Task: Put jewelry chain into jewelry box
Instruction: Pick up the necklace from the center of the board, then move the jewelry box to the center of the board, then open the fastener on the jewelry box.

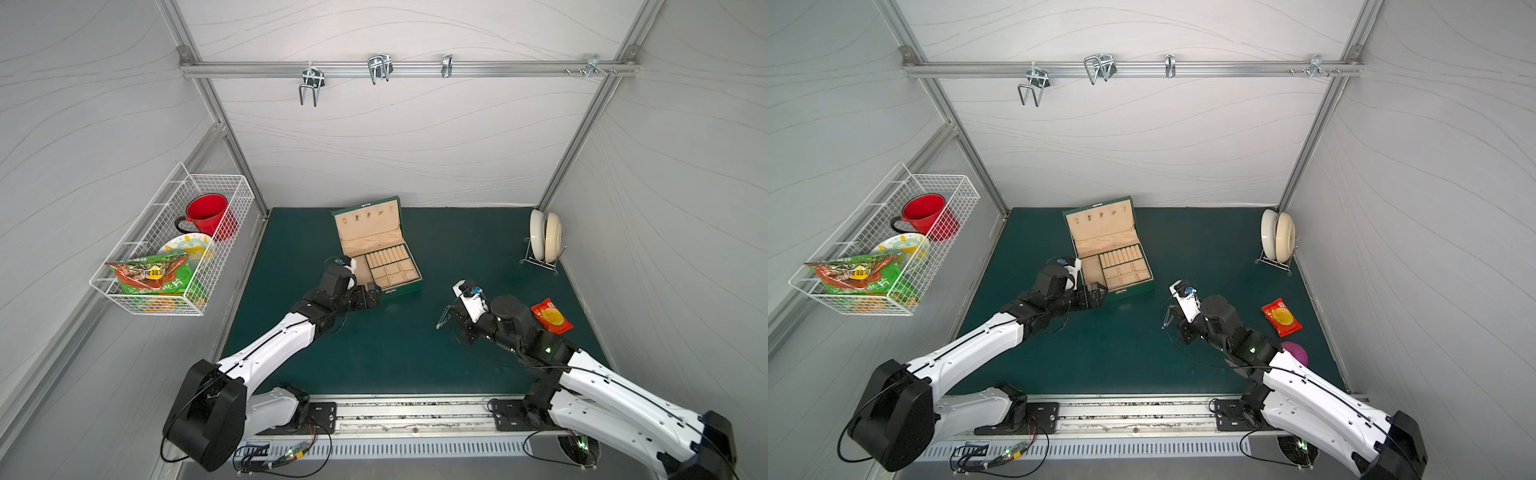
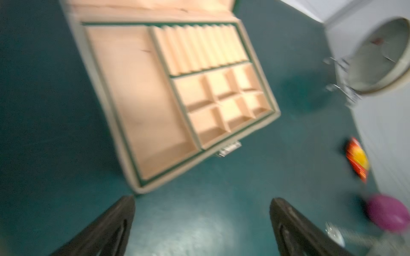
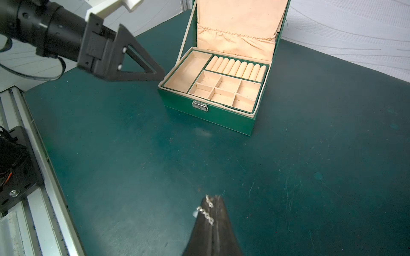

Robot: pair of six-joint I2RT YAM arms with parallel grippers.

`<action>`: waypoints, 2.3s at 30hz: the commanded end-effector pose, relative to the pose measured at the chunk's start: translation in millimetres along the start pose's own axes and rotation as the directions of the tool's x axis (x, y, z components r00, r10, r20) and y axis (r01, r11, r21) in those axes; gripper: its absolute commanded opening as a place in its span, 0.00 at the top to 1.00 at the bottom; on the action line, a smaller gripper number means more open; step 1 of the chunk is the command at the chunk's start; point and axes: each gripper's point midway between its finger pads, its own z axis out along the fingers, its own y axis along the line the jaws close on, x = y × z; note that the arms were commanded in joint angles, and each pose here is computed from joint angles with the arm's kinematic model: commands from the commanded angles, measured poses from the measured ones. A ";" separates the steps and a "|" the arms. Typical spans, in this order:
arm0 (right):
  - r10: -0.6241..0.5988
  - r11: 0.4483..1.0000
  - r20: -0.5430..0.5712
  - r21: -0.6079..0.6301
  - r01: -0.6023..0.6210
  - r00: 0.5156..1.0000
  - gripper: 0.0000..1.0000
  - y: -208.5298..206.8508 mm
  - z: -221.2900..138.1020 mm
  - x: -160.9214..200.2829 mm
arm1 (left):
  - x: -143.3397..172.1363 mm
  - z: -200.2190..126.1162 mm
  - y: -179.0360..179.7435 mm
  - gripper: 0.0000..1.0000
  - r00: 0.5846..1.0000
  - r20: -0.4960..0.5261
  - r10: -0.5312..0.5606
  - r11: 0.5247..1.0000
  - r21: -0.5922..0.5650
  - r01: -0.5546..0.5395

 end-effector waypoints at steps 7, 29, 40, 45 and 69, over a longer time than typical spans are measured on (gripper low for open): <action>0.009 1.000 0.037 0.009 -0.010 0.999 1.00 -0.9 -8.2 -10.4 | -42.0 47.8 45.1 0.22 0.999 0.011 -0.040 0.952 -0.303 0.041; 0.029 0.999 0.058 -0.028 -0.028 0.998 0.99 5.5 -6.0 -20.5 | 62.9 9.8 6.2 0.93 0.976 -0.207 0.065 0.968 -0.226 -0.112; 0.026 0.996 -0.019 -0.086 -0.027 0.999 0.99 16.1 -34.3 -18.4 | -4.8 -58.2 -27.6 0.30 0.947 0.064 0.316 0.936 -0.182 -0.300; 0.014 0.991 -0.010 -0.134 -0.016 1.000 0.99 24.7 -38.7 -26.4 | -32.4 -66.1 -101.8 0.45 0.793 0.237 0.561 0.794 0.118 -0.596; 0.020 0.978 0.029 -0.210 -0.014 0.999 0.99 37.9 -29.3 -35.9 | -73.6 7.2 -180.8 0.50 0.226 0.533 0.816 0.237 0.050 -0.970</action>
